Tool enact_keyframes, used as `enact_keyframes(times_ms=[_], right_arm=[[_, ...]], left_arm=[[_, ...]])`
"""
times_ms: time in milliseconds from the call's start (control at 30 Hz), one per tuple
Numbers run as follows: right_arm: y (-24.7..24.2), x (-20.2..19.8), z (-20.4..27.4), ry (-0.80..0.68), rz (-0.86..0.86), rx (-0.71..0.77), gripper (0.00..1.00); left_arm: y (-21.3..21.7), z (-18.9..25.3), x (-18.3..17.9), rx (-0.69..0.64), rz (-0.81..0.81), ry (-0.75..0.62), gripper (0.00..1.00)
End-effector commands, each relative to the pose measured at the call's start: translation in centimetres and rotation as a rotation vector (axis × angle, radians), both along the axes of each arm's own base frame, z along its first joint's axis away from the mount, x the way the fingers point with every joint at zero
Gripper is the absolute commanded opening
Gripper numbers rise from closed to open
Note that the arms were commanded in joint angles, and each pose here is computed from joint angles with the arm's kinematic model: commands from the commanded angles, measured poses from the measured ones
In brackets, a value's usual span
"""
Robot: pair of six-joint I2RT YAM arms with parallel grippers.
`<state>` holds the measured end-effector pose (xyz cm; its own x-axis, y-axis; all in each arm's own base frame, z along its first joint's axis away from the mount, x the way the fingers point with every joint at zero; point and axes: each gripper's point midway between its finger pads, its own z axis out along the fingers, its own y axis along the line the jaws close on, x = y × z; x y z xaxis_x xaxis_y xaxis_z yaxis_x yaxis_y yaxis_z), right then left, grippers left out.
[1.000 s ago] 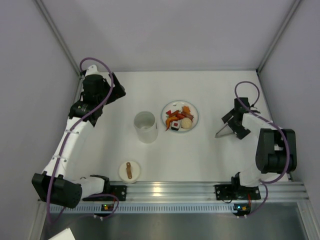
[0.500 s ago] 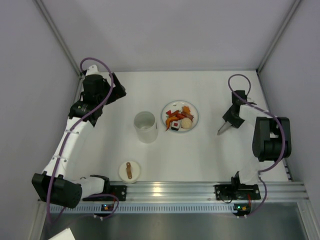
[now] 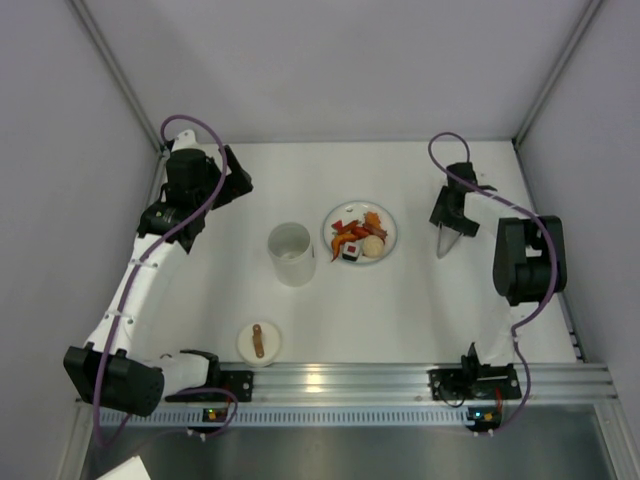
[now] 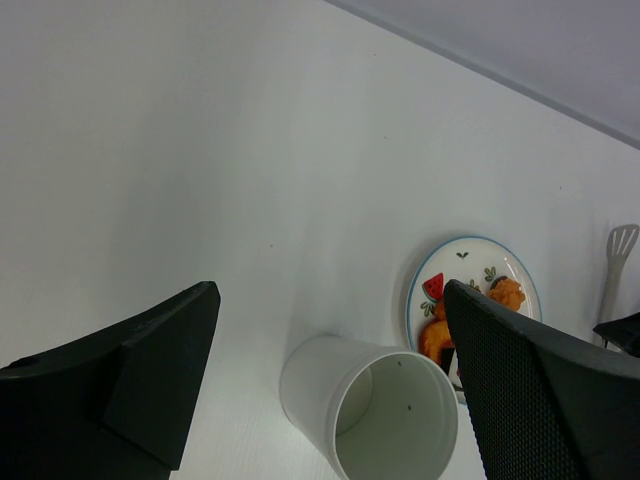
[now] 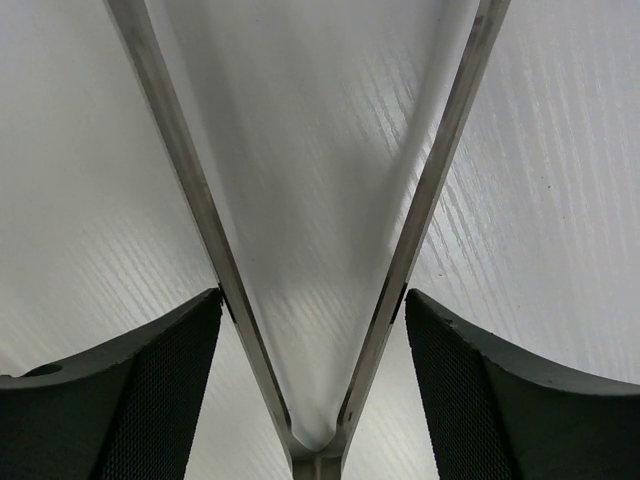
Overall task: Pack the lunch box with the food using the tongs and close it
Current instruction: Pick up the clamp at the center of the board.
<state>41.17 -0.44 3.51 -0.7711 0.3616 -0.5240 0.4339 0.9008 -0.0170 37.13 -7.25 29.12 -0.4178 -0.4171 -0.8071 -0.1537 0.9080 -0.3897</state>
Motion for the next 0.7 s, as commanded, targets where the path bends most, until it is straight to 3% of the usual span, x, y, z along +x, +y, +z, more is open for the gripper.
enact_keyframes(times_ms=[0, 500, 667], right_arm=[[-0.2, -0.2, 0.1, 0.022, 0.008, -0.042, 0.74], [0.0, -0.9, -1.5, 0.038, -0.011, -0.042, 0.75], [0.4, -0.8, -1.8, 0.029, -0.017, -0.02, 0.84]], left_arm=[[-0.4, 0.0, 0.2, -0.011, -0.013, -0.005, 0.99], [-0.5, 0.1, 0.0, -0.015, -0.017, -0.007, 0.99], [-0.4, 0.1, 0.0, -0.015, -0.017, -0.009, 0.99]])
